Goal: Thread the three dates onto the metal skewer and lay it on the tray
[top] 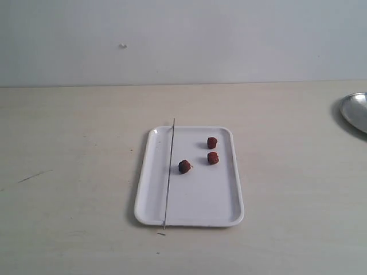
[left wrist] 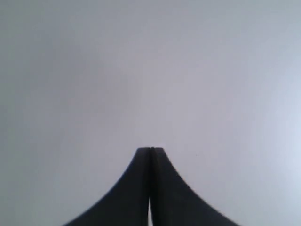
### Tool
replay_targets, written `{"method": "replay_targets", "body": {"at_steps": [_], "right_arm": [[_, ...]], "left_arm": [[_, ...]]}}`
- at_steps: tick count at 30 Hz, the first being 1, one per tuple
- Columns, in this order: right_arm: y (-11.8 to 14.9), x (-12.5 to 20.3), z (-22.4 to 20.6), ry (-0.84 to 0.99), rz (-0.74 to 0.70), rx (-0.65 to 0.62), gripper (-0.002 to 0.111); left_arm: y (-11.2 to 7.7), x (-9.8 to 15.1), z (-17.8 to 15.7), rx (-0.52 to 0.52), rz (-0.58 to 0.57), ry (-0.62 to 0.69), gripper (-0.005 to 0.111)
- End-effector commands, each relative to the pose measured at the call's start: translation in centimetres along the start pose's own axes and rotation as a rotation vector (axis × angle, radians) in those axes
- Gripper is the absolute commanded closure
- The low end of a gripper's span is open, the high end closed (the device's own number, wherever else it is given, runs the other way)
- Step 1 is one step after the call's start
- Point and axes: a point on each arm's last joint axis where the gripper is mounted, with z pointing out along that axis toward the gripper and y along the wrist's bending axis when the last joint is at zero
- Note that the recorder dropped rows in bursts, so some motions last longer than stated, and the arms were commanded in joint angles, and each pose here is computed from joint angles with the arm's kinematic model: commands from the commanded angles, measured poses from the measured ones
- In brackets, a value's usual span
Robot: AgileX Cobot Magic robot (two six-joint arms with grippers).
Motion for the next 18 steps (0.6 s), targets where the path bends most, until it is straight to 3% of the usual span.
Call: {"method": "replay_targets", "body": {"at_steps": [1,4,9,11,12,13,14,15,18], "right_arm": [[-0.1,0.1,0.0,-0.005,-0.018,0.006,0.108],[-0.1,0.1,0.0,-0.005,-0.018,0.006,0.108],[-0.1,0.1,0.0,-0.005,-0.018,0.006,0.108],[-0.1,0.1,0.0,-0.005,-0.018,0.006,0.108],[-0.1,0.1,0.0,-0.005,-0.018,0.006,0.108],[-0.1,0.1,0.0,-0.005,-0.018,0.006,0.108],[-0.1,0.1,0.0,-0.005,-0.018,0.006,0.108],[-0.1,0.1,0.0,-0.005,-0.018,0.006,0.108],[-0.1,0.1,0.0,-0.005,-0.018,0.006,0.108]], "left_arm": [[-1.6,-4.1,3.6,-0.178,0.091,0.151,0.107],[-0.7,-4.2,7.8,-0.336,0.322,0.442,0.107],[2.8,-1.0,13.8,-0.666,0.24,0.982,0.107],[4.1,1.2,15.4,-0.738,0.203,1.244,0.107],[4.5,2.5,16.2,-0.735,0.196,1.358,0.107],[4.6,5.6,17.2,-0.661,0.142,1.586,0.107],[4.2,7.1,17.5,-0.619,0.104,1.655,0.107],[3.3,10.5,17.9,-0.552,0.083,1.749,0.107],[0.9,16.3,18.6,-0.477,0.102,1.769,0.107]]}}
